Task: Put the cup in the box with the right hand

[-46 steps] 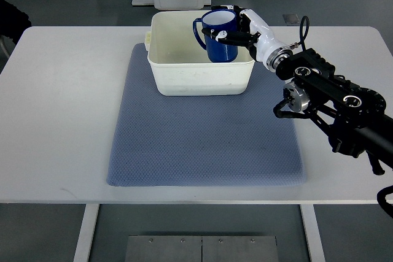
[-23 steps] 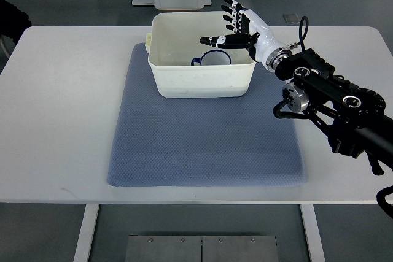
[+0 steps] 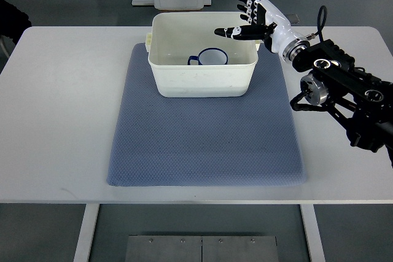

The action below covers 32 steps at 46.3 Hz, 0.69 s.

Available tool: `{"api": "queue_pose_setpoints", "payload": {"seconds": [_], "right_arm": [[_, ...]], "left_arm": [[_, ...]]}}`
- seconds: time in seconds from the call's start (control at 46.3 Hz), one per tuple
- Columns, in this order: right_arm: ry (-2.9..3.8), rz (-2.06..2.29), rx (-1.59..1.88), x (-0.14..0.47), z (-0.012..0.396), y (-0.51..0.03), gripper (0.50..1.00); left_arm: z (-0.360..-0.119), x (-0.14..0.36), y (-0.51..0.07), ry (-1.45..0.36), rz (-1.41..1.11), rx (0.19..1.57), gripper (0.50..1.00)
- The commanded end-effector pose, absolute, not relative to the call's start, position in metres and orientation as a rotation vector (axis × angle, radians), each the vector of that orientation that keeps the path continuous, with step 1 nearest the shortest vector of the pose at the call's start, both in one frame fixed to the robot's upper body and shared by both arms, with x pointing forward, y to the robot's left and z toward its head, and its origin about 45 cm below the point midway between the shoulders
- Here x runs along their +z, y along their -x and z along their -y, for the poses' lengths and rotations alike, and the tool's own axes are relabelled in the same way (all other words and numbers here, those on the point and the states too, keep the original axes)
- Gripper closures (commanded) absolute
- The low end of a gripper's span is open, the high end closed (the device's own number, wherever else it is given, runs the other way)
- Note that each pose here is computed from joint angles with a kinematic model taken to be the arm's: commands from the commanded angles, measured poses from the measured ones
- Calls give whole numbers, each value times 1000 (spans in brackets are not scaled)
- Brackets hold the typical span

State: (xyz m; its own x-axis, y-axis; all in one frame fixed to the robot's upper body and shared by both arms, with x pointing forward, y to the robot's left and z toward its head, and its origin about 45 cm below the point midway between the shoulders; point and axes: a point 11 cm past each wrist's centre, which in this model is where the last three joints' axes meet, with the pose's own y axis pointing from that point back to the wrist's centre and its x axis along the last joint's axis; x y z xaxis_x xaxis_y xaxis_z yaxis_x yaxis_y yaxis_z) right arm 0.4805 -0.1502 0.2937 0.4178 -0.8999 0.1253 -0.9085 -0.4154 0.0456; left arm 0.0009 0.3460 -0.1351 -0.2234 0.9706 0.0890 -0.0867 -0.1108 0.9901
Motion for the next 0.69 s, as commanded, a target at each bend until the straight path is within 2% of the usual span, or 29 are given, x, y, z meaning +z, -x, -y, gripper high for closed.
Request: {"api": "queue_pose_setpoints", "payload": {"seconds": [0.0, 0.259, 0.453, 0.669], "right_arm": [[-2537, 1670, 115, 298, 166, -483, 502], [-2476, 1800, 113, 316, 219, -488, 502], [-2390, 1945, 2, 297, 268, -482, 502], [-2313, 2062, -111, 273, 304, -470, 500]], "left_arm": [[-346, -135, -1, -1096, -1243, 1491, 500], [-346, -135, 0, -1096, -1245, 1492, 500], [-346, -135, 0, -1097, -1244, 1491, 500], [-346, -135, -1, -1095, -1244, 1492, 500]]}}
